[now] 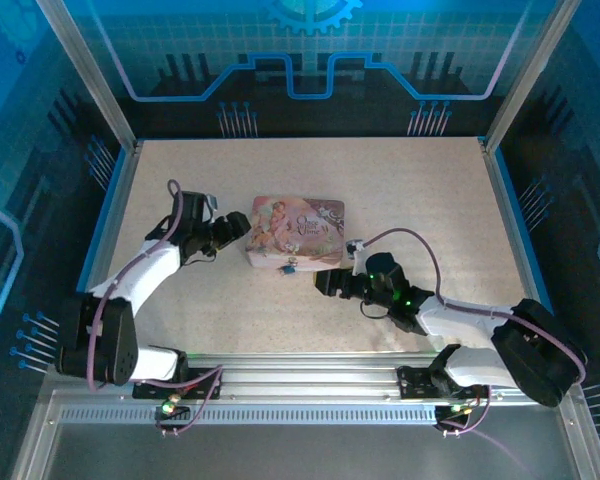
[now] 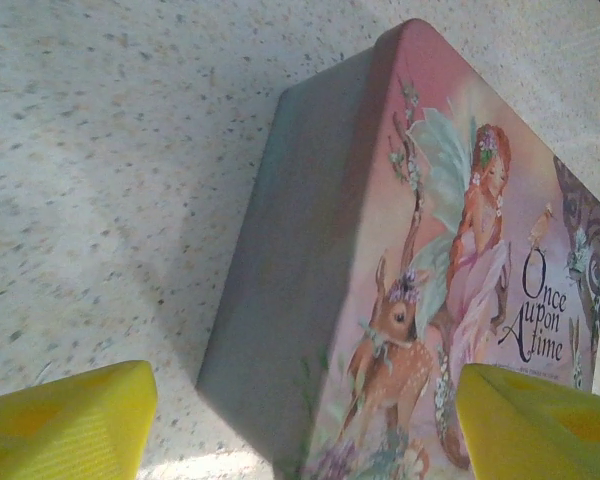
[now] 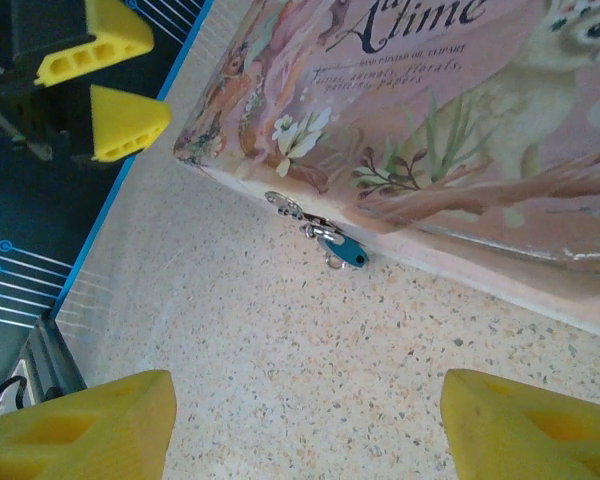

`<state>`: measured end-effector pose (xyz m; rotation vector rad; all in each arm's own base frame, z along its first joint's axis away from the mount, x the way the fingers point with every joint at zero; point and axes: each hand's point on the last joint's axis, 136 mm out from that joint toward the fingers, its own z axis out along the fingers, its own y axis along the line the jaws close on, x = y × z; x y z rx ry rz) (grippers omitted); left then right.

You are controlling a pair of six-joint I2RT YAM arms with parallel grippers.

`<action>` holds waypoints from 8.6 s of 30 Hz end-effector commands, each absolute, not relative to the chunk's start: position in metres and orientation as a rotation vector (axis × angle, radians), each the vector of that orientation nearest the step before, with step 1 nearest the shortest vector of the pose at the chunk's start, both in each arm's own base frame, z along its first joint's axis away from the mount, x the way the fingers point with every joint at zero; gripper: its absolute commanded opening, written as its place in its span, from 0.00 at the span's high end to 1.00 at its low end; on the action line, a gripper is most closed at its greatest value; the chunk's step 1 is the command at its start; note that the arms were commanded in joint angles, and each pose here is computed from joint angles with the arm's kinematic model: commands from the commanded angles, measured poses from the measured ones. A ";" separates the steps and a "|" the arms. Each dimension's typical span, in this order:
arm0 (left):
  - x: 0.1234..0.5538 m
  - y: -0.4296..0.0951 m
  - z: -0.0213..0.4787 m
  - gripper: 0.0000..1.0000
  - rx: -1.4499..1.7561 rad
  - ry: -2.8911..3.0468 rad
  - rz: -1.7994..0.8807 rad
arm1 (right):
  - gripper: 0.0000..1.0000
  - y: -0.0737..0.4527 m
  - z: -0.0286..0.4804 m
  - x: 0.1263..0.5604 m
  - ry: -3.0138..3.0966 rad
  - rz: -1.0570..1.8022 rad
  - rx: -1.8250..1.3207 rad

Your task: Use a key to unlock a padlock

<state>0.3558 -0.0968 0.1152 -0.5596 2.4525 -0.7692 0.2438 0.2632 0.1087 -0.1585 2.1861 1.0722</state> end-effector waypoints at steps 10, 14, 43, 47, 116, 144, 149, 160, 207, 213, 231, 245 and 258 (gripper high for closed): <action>0.374 -0.121 0.093 0.31 -0.537 2.508 -0.931 | 0.29 0.281 0.114 0.257 2.147 1.118 -0.206; 0.366 -0.125 0.075 0.36 -0.570 2.539 -0.947 | 0.29 0.283 0.109 0.260 2.150 1.109 -0.217; 0.286 -0.136 0.112 0.34 -0.594 2.434 -0.944 | 0.27 0.236 0.108 0.278 2.042 1.006 -0.277; 0.289 -0.145 0.142 0.34 -0.519 2.398 -0.976 | 0.26 0.238 0.104 0.271 2.038 1.044 -0.288; 0.326 -0.224 0.123 0.35 -0.338 2.512 -1.034 | 0.57 0.319 0.072 0.270 1.931 1.321 -0.395; 0.327 -0.223 0.121 0.35 -0.343 2.520 -1.024 | 0.90 0.315 0.056 0.267 1.983 1.298 -0.360; 0.325 -0.223 0.120 0.35 -0.345 2.523 -1.021 | 0.94 0.312 0.055 0.269 1.989 1.292 -0.329; 0.312 -0.217 0.112 0.35 -0.365 2.541 -1.018 | 1.00 0.307 0.060 0.274 1.987 1.302 -0.234; 0.265 -0.254 0.112 0.34 -0.311 2.565 -1.094 | 1.00 0.267 0.064 0.292 2.047 1.417 0.288; 0.266 -0.255 0.114 0.32 -0.307 2.564 -1.100 | 1.00 0.266 0.065 0.295 2.045 1.436 0.338; 0.267 -0.254 0.136 0.24 -0.258 2.515 -1.106 | 1.00 0.251 0.068 0.309 2.028 1.404 0.406; 0.272 -0.226 0.156 0.15 -0.243 2.455 -0.985 | 0.93 0.228 0.063 0.293 2.168 1.157 0.273; 0.279 -0.167 0.166 0.01 -0.346 2.389 -0.884 | 0.54 0.160 0.099 0.265 2.300 0.673 0.021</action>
